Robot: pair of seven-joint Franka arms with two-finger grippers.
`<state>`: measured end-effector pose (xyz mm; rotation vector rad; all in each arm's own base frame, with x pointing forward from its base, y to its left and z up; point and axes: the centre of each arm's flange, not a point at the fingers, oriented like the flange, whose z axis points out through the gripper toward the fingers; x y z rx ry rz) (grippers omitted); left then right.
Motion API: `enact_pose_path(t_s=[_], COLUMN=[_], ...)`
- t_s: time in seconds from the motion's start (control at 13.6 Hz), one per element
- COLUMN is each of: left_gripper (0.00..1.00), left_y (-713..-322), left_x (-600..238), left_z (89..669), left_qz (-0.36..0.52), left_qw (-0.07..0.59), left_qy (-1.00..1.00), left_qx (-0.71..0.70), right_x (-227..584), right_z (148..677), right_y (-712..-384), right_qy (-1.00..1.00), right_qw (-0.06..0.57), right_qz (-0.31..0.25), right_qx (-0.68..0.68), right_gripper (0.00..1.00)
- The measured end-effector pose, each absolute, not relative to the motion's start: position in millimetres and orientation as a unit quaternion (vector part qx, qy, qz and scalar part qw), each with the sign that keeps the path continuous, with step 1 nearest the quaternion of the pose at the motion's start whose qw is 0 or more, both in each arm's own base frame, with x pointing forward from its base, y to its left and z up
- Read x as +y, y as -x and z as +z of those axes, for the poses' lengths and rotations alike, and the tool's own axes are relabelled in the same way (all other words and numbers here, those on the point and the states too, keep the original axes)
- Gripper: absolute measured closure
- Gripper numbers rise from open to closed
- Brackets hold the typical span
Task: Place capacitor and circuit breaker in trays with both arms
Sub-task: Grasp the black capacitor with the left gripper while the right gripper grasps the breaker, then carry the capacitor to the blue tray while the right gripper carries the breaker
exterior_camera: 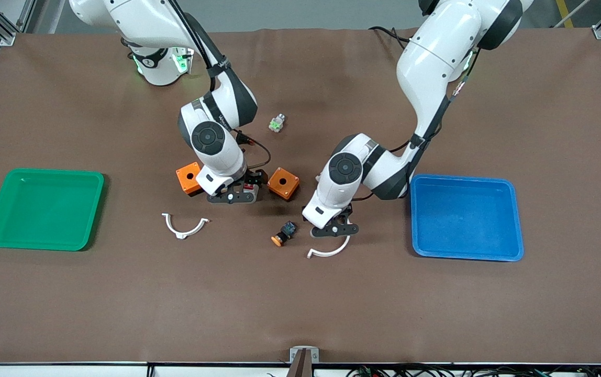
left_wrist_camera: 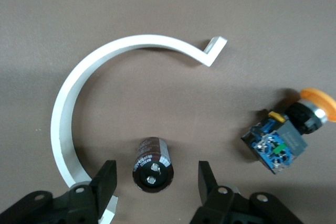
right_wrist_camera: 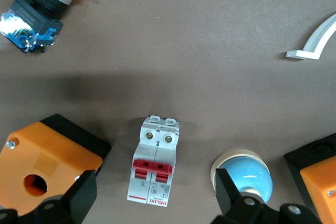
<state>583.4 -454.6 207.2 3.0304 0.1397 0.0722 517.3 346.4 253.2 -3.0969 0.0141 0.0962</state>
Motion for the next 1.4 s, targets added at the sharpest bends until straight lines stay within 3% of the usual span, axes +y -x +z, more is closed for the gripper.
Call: enact_pose_path(t_s=[0.44,0.66,0.74,0.81,0.88,0.96,1.1,1.25,1.4], left_gripper=[0.34,0.43,0.51,0.51,0.59,0.67,0.66,0.66,0.66], left_y=[-583,-583,-583,-584,-584,-585,-589,-601,-622], left_x=[-454,-453,-453,-453,-452,-451,-448,-437,-406], left_z=[203,203,203,203,203,204,209,232,285], left_qz=[0.022,0.021,0.021,0.021,0.021,0.020,0.018,0.016,0.021], left_qw=[0.051,0.050,0.050,0.049,0.048,0.047,0.042,0.036,0.029], left_qy=[-0.997,-0.997,-0.997,-0.997,-0.998,-0.998,-0.998,-0.997,-0.996], left_qx=[0.046,0.046,0.046,0.046,0.047,0.047,0.051,0.060,0.083], right_x=[347,348,348,348,349,349,350,351,351], right_z=[245,237,235,234,233,232,230,229,230], right_y=[-518,-516,-516,-515,-515,-514,-514,-514,-514], right_qy=[0.999,0.999,0.999,0.999,0.999,0.999,0.999,0.999,0.999], right_qw=[0.021,0.017,0.016,0.016,0.015,0.015,0.014,0.014,0.014], right_qz=[0.029,0.033,0.034,0.035,0.036,0.037,0.037,0.037,0.036], right_qx=[0.007,0.006,0.006,0.006,0.006,0.005,0.005,0.004,0.005], right_gripper=[0.00,0.00,0.01,0.02,0.09,0.09,0.23,0.29,0.46])
